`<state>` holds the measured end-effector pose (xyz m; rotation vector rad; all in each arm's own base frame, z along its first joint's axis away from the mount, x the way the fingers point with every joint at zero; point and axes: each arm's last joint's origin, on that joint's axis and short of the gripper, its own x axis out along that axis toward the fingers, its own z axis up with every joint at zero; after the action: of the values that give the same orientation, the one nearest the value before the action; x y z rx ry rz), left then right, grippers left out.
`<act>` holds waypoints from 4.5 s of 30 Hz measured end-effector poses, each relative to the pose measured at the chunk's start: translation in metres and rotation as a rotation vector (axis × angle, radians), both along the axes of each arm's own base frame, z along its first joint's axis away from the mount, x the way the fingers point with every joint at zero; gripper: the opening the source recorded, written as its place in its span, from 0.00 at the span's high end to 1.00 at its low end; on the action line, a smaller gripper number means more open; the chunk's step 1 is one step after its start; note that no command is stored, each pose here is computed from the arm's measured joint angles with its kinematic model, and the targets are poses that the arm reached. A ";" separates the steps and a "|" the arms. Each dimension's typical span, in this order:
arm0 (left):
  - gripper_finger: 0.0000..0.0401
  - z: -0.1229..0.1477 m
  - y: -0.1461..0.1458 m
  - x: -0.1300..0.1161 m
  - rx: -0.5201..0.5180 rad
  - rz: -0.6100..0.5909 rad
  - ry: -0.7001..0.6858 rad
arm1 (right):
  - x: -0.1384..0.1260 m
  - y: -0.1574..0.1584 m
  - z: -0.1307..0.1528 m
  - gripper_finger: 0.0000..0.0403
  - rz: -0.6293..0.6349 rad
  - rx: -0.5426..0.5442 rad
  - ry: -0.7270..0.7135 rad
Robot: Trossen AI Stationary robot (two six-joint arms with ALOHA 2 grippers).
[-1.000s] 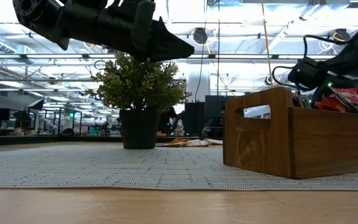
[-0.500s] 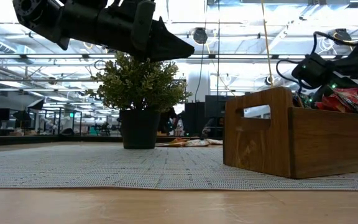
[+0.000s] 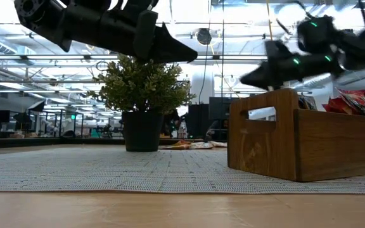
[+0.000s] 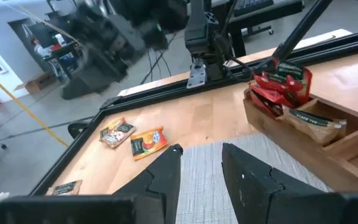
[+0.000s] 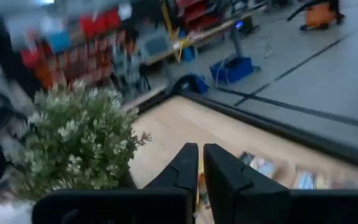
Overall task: Pick & Place Tea
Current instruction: Put the apple tea sachet into the brown organizer
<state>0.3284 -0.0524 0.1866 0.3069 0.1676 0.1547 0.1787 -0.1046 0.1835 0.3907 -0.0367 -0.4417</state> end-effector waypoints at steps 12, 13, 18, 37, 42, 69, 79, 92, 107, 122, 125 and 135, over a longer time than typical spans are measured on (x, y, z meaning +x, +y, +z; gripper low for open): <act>0.70 -0.003 0.013 0.001 -0.045 0.046 0.019 | 0.022 -0.074 0.045 0.69 -0.218 0.150 1.095; 0.70 -0.003 0.013 0.001 -0.045 0.048 0.019 | 0.020 -0.080 0.038 0.63 -0.212 0.210 1.094; 0.70 -0.003 0.015 0.002 -0.053 0.055 0.019 | 0.017 -0.102 0.003 0.37 -0.291 0.446 1.099; 0.70 -0.004 0.015 0.001 -0.082 0.061 0.027 | 0.004 -0.099 -0.040 0.38 -0.590 0.735 1.313; 0.70 -0.004 0.015 0.001 -0.082 0.061 0.028 | -0.002 -0.093 -0.018 0.41 -0.644 0.669 1.319; 0.70 -0.004 0.014 0.001 -0.089 0.059 0.025 | 0.011 -0.109 -0.051 0.42 -0.756 0.728 1.227; 0.70 -0.004 0.014 0.001 -0.090 0.059 0.026 | 0.001 -0.097 -0.041 0.49 -0.751 0.775 1.299; 0.70 -0.005 0.014 0.001 -0.107 0.062 0.026 | -0.002 -0.103 -0.043 0.50 -0.698 0.689 1.334; 0.70 -0.005 0.015 0.001 -0.103 0.063 0.028 | -0.019 -0.103 -0.063 0.65 -0.660 0.763 1.279; 0.70 -0.005 0.015 0.001 -0.104 0.063 0.028 | -0.012 -0.087 -0.048 0.98 -0.521 0.644 1.355; 0.70 -0.005 0.015 0.001 -0.106 0.063 0.027 | -0.008 -0.075 -0.025 0.99 -0.486 0.556 1.308; 0.70 -0.005 0.015 0.001 -0.106 0.063 0.027 | -0.013 0.018 0.074 1.00 -0.281 0.217 0.948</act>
<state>0.3295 -0.0378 0.1820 0.1979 0.2112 0.2039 0.1655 -0.0869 0.2577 0.3581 0.8926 -0.8774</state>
